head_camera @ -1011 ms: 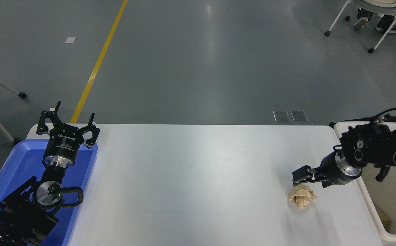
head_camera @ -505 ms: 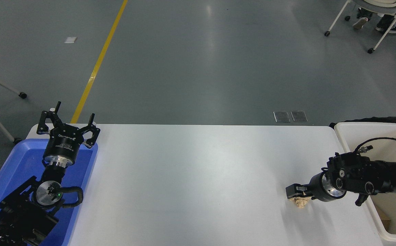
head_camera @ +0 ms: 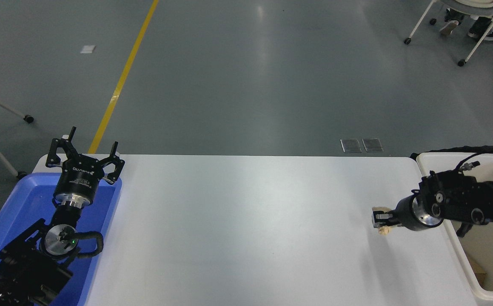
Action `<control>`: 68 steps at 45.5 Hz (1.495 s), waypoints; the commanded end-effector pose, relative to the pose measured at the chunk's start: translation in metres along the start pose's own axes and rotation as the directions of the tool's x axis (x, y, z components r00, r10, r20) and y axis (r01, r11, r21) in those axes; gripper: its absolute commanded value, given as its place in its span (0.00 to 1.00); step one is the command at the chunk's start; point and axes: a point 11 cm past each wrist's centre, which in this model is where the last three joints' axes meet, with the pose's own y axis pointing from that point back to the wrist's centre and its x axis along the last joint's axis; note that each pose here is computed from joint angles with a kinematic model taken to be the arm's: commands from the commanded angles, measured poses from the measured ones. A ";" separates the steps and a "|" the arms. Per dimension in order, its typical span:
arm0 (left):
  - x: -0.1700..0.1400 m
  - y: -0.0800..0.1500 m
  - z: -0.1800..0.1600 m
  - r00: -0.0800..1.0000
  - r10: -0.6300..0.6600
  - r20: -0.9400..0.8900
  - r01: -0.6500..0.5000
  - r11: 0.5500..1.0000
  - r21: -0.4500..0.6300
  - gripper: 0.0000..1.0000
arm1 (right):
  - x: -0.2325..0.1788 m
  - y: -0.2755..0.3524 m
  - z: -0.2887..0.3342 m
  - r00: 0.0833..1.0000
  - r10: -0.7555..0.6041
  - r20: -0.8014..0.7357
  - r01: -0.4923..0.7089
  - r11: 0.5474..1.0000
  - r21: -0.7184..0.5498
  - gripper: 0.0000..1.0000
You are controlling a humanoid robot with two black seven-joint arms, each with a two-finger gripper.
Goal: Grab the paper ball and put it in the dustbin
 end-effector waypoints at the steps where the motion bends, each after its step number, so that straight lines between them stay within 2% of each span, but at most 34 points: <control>1: 0.000 0.000 0.000 1.000 -0.001 0.001 0.001 1.000 0.002 1.00 | 0.028 0.121 -0.009 0.999 0.014 -0.052 -0.015 1.000 -0.026 0.00; 6: 0.000 0.000 0.000 1.000 -0.003 0.001 0.003 1.000 0.004 1.00 | 0.040 0.171 -0.019 0.997 0.044 -0.057 -0.046 0.998 -0.046 0.00; 15: 0.000 0.000 0.000 1.000 -0.003 0.001 0.003 1.000 0.004 1.00 | 0.050 0.207 -0.024 0.995 0.079 -0.064 -0.084 0.993 -0.079 0.00; 31: 0.000 0.000 0.000 1.000 -0.003 0.001 0.003 1.000 0.004 1.00 | 0.051 0.219 -0.024 0.997 0.066 -0.043 -0.070 0.993 -0.096 0.00; 35: 0.000 0.000 0.000 1.000 -0.003 0.001 0.003 1.000 0.004 1.00 | 0.051 0.220 0.006 0.996 0.091 0.021 -0.087 0.988 -0.124 0.00; 43: 0.000 0.000 0.000 1.000 -0.002 0.000 0.002 1.000 0.003 1.00 | 0.044 0.208 0.121 0.961 0.192 0.201 -0.135 0.954 -0.267 0.00; 50: 0.000 0.000 0.000 1.000 -0.002 0.001 0.002 1.000 0.004 1.00 | 0.009 0.179 0.211 0.883 0.296 0.365 -0.163 0.921 -0.353 0.00; 56: 0.000 0.000 0.000 1.000 -0.002 0.001 0.002 1.000 0.004 1.00 | -0.029 0.127 0.253 0.843 0.361 0.399 -0.183 0.890 -0.418 0.00; 61: 0.000 0.000 0.000 1.000 -0.002 -0.001 0.002 1.000 0.000 1.00 | -0.066 0.080 0.268 0.807 0.384 0.449 -0.175 0.881 -0.439 0.00; 68: 0.000 0.000 0.000 1.000 -0.001 0.001 0.001 1.000 0.002 1.00 | -0.106 0.007 0.254 0.738 0.379 0.558 -0.162 0.903 -0.399 0.00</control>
